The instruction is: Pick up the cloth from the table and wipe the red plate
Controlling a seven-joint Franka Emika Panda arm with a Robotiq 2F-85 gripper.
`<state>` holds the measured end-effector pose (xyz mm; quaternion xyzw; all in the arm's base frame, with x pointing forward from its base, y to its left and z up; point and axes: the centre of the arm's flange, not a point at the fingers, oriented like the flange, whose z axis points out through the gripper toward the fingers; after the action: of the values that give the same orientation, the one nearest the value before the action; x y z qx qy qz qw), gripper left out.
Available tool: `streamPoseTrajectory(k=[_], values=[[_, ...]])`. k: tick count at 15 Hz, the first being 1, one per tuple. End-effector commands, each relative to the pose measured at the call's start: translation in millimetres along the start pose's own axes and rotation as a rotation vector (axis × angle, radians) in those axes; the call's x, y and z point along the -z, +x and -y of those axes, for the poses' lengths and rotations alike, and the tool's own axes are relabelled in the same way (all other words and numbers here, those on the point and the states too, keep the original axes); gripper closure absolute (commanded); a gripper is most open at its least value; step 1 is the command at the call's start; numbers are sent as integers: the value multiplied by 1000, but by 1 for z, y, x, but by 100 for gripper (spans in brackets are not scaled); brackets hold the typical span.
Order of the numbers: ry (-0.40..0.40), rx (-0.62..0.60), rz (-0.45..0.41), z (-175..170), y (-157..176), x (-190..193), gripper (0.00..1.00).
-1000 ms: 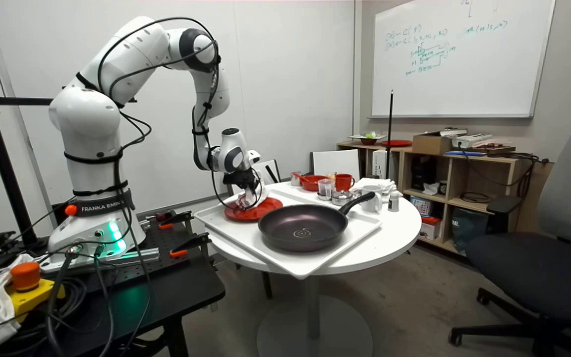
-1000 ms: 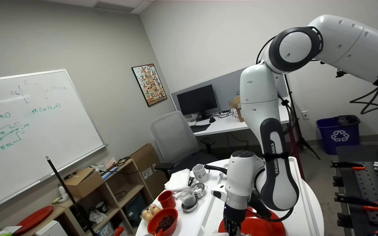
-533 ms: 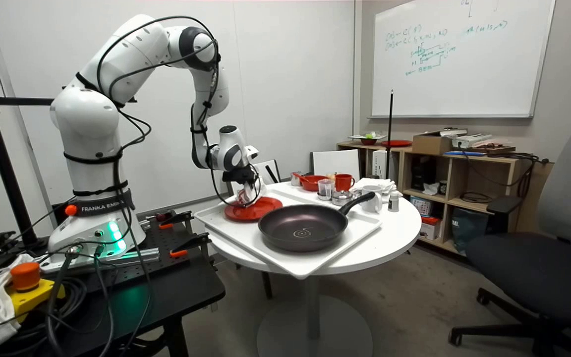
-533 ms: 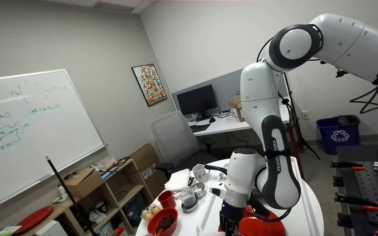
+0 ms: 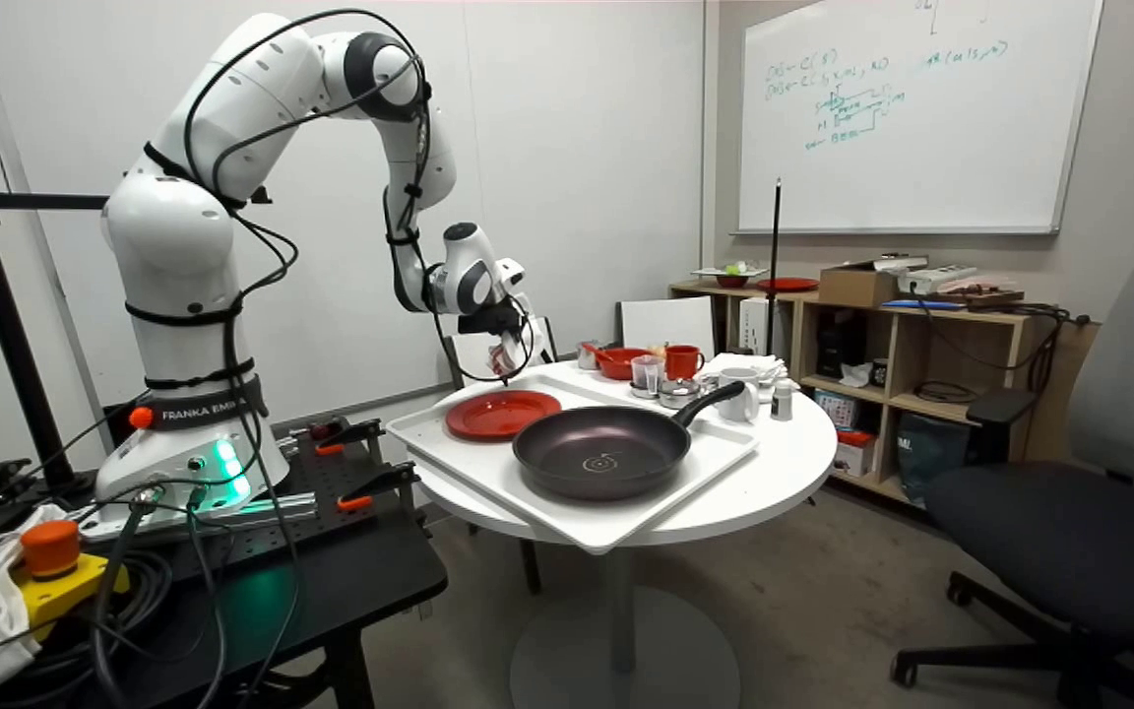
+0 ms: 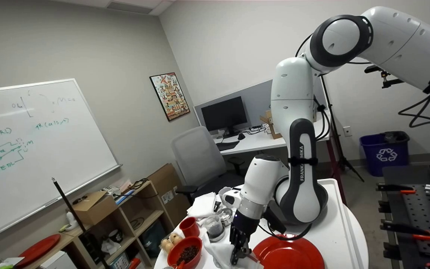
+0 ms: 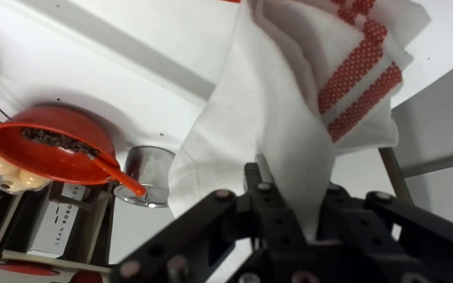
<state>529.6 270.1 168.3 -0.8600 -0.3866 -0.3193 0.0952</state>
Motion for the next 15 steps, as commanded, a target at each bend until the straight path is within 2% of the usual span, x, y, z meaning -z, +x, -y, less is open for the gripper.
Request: streamPoseTrajectory(k=[1,7,15], values=[[-12,-15,-20,1,-13,3,95],[-42,-118,25,-29,-4,-2,95],[-113,-366,94,-95,10,7,95]])
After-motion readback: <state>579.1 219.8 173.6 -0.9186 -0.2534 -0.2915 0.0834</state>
